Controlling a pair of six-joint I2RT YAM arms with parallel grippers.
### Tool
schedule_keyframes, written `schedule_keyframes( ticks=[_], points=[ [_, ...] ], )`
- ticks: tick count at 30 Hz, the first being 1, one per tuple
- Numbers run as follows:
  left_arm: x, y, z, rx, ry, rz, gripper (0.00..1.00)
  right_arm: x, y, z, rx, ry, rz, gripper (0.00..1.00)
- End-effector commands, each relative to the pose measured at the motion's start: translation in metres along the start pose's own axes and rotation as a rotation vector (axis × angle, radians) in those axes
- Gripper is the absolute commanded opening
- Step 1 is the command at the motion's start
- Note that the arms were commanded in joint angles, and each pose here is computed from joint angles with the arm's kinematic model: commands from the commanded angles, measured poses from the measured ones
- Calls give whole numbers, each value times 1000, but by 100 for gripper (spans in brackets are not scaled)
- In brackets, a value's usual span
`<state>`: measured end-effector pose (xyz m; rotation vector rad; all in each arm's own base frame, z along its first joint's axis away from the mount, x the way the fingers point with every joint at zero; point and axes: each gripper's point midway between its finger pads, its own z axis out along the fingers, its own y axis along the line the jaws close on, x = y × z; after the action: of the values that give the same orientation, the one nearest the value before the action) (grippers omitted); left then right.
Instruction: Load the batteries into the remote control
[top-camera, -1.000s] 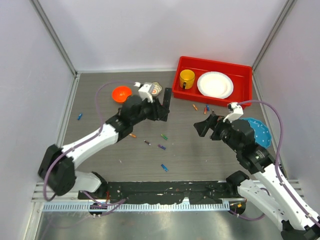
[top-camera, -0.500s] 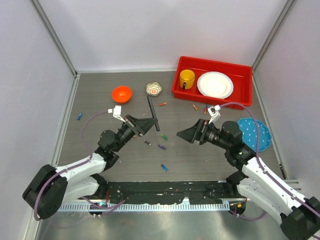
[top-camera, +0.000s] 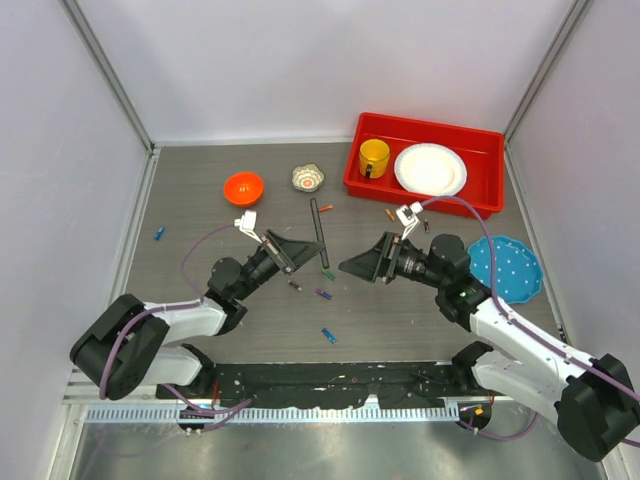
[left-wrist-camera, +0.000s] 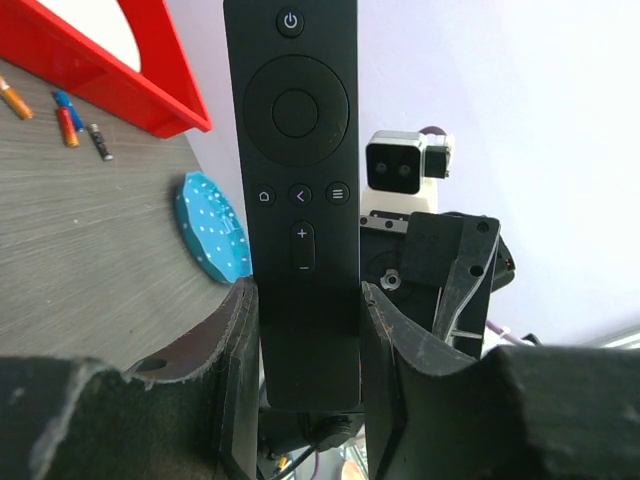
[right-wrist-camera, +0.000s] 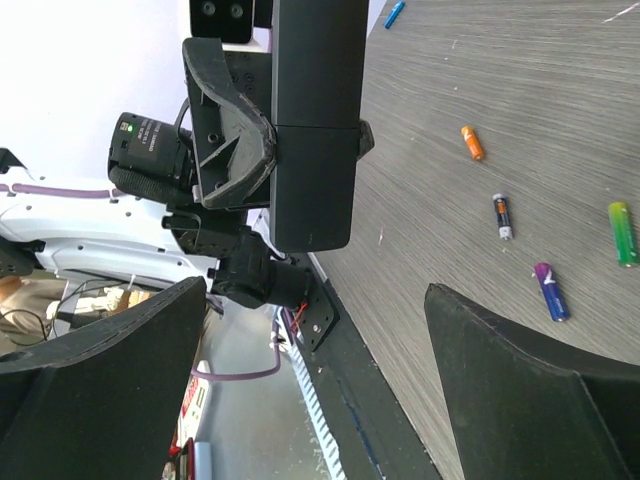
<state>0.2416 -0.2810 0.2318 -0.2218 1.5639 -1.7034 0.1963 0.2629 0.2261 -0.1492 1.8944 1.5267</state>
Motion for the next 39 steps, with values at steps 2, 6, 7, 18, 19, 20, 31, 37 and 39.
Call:
schedule_keyframes(
  ticks=[2, 6, 7, 18, 19, 20, 31, 37, 39],
  points=[
    [-20, -82, 2, 329, -45, 64, 0, -12, 27, 13, -82, -8, -92, 95],
    [-17, -82, 4, 329, -29, 53, 0, -9, 27, 21, -97, 4, -85, 93],
    [-16, -82, 4, 332, -25, 53, 0, -9, 29, 23, -102, 4, -89, 93],
    [-11, -86, 2, 343, -5, 51, 0, -17, 36, 43, -147, -15, -79, 89],
    [-11, -86, 2, 343, -3, 51, 0, -18, 38, 44, -151, -16, -82, 88],
    [-11, -85, 1, 342, -4, 49, 0, -20, 39, 46, -154, -14, -83, 86],
    [-13, -86, 1, 343, -17, 55, 0, -7, 33, 53, -159, 27, -63, 68],
    [-12, -86, 1, 343, -10, 55, 0, -5, 33, 52, -169, 31, -58, 56],
    [-11, -85, 1, 343, -5, 55, 0, -4, 34, 52, -175, 33, -60, 51]
  ],
)
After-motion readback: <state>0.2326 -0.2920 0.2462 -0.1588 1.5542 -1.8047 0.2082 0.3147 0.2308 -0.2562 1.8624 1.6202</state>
